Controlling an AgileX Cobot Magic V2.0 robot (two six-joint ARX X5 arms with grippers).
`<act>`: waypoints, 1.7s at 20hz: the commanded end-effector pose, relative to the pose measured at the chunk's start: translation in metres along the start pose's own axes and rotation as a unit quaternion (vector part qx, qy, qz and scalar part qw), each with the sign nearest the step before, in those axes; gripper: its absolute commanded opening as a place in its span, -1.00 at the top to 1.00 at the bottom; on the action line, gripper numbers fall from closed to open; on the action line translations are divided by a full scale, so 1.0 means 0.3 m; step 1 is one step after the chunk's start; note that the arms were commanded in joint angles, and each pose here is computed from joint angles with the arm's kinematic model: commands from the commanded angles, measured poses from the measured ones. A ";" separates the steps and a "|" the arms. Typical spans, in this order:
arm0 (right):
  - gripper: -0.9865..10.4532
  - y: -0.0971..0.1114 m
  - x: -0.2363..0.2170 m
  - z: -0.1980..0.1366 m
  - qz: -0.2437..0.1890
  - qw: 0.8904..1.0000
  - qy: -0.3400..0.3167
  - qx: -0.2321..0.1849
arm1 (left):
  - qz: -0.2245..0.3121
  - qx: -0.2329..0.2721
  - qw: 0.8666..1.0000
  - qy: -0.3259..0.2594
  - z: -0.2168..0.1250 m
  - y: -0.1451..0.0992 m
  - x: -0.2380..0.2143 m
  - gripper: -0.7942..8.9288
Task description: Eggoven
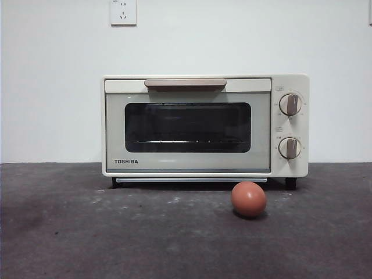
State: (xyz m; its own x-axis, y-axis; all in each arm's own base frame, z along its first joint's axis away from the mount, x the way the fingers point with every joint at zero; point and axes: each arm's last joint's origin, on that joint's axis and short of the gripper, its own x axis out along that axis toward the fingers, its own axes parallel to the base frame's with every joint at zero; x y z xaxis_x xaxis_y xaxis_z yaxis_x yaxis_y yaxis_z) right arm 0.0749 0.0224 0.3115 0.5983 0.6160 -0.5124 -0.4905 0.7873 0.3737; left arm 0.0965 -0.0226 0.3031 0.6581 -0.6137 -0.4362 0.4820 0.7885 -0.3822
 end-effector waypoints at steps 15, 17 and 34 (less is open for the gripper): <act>0.13 -0.033 0.441 0.138 -0.024 0.991 0.117 0.054 | -0.005 0.015 1.000 -0.009 0.017 -0.008 -0.008 0.82; 0.13 -0.026 0.528 0.133 -0.039 0.990 0.128 0.054 | -0.005 0.015 1.000 -0.009 0.017 -0.008 -0.008 0.82; 0.18 -0.073 0.954 0.043 -0.145 0.965 0.215 0.045 | -0.005 0.015 1.000 -0.009 0.017 -0.009 -0.007 0.82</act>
State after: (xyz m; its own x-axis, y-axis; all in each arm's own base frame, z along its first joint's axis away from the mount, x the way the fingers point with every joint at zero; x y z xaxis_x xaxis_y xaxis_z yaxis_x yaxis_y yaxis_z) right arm 0.2618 0.1765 0.1666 0.3679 0.3115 -0.8762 -0.2751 0.9365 0.2174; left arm 0.0965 -0.0228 0.3031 0.6573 -0.6150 -0.4357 0.4851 0.7876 -0.3800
